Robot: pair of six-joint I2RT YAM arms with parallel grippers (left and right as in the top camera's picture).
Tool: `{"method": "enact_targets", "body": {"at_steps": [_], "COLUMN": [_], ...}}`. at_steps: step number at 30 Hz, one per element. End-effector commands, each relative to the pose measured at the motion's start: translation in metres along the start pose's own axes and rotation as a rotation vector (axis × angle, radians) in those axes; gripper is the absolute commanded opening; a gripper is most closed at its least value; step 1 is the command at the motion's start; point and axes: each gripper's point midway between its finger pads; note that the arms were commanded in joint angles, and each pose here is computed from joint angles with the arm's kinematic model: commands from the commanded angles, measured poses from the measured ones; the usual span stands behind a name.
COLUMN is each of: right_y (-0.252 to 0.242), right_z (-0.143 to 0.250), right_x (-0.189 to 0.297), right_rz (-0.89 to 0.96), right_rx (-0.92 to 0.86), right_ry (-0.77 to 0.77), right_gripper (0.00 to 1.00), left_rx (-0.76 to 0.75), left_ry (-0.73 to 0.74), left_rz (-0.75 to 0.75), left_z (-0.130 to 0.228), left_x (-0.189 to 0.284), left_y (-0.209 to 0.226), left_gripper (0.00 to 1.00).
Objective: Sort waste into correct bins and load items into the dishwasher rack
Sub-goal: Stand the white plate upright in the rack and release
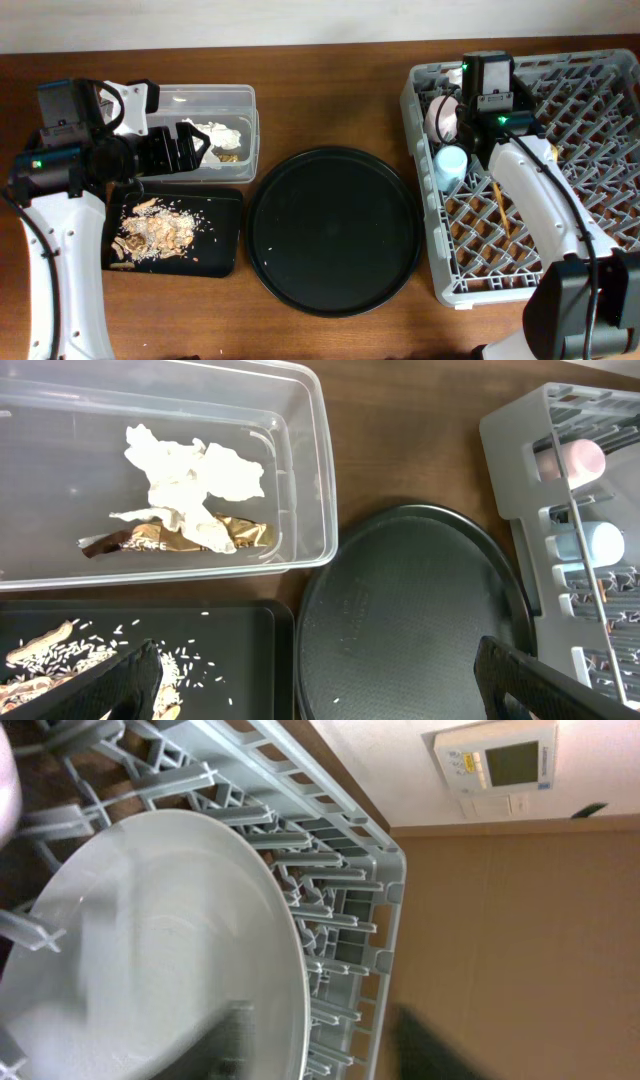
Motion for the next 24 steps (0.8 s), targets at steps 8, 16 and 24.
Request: {"method": "enact_targets", "body": {"at_steps": [8, 16, 24], "right_y": [-0.034, 0.049, 0.076], "right_z": [-0.008, -0.068, -0.07], "right_x": [0.019, 0.149, 0.19], "right_rz": [0.085, -0.839, -1.142], "right_rx": [-0.229, -0.55, -0.579], "right_ry": [-0.049, -0.371, -0.349], "right_gripper": [0.99, 0.99, 0.99], "left_rx": [-0.017, -0.017, -0.018], "left_ry": [-0.025, -0.025, -0.025], "left_rz": [-0.01, -0.01, -0.01], "left_z": [-0.006, -0.006, -0.006], "left_x": [0.007, 0.008, 0.008], "left_y": [0.0, 0.0, 0.0], "left_gripper": [0.99, 0.99, 0.99]}}
Point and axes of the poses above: each gripper's point midway between its finger pads, its own x axis back along the fingers, its own y axis along the line the jaws close on, z = x × y, and after that the axes turned 14 degrees about -x, right-handed
